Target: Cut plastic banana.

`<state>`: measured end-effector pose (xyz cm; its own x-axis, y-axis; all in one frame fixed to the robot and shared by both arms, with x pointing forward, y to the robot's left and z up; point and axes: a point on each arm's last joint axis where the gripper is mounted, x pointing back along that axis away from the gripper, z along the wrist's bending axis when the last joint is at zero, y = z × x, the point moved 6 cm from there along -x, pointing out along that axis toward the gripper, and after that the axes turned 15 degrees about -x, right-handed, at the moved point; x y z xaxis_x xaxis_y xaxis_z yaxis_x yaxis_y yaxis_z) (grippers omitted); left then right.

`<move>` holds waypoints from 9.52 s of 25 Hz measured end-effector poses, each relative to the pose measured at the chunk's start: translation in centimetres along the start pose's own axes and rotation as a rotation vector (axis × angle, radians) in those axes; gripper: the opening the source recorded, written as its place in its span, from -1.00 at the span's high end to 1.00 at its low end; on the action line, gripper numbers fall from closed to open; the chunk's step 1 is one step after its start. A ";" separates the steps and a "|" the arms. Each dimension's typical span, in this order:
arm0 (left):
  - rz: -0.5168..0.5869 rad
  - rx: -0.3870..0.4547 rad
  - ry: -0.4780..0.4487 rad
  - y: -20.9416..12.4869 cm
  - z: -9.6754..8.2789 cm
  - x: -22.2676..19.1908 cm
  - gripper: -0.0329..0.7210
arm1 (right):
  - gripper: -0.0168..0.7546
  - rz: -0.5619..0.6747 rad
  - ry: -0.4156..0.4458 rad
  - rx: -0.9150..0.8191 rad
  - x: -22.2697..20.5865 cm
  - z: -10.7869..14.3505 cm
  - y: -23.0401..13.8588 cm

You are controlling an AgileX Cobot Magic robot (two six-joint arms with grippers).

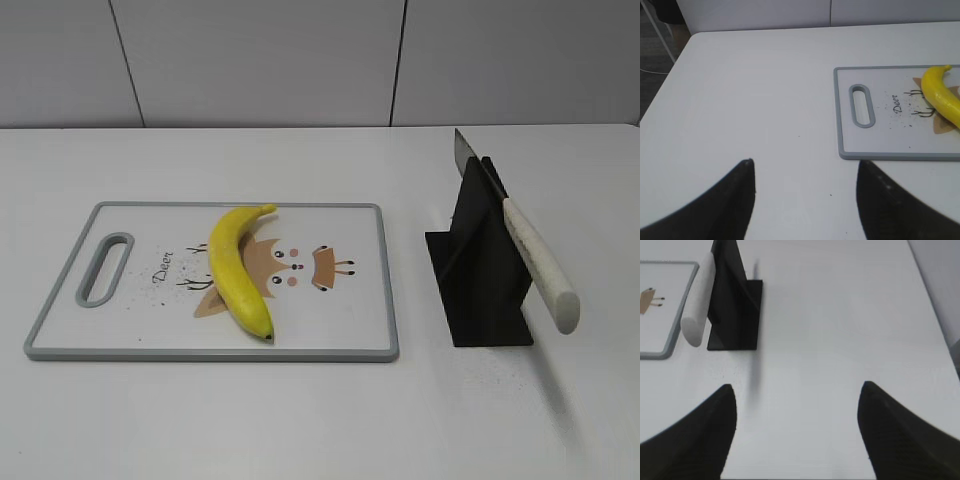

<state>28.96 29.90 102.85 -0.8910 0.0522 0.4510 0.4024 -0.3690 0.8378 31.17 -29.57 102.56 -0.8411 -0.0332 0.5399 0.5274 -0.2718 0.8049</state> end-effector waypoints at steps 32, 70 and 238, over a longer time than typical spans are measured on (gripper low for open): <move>0.000 0.000 0.000 0.0 0.0 0.0 -0.66 | -0.58 0.739 0.062 0.059 -14.3 11.6 8.9; 0.000 0.000 0.001 0.0 0.0 0.0 -0.66 | 0.25 1.038 -0.242 0.078 -24.9 12.4 0.8; 0.371 -1.065 -0.833 7.0 -15.0 -34.0 0.96 | 0.33 0.810 0.741 1.158 -35.7 24.8 0.8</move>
<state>58.95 11.60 88.73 -0.2335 0.1874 0.9541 -0.1016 -0.9806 0.1678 64.55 -4.72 90.04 0.0066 -0.3321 0.9432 0.3558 0.8823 0.3081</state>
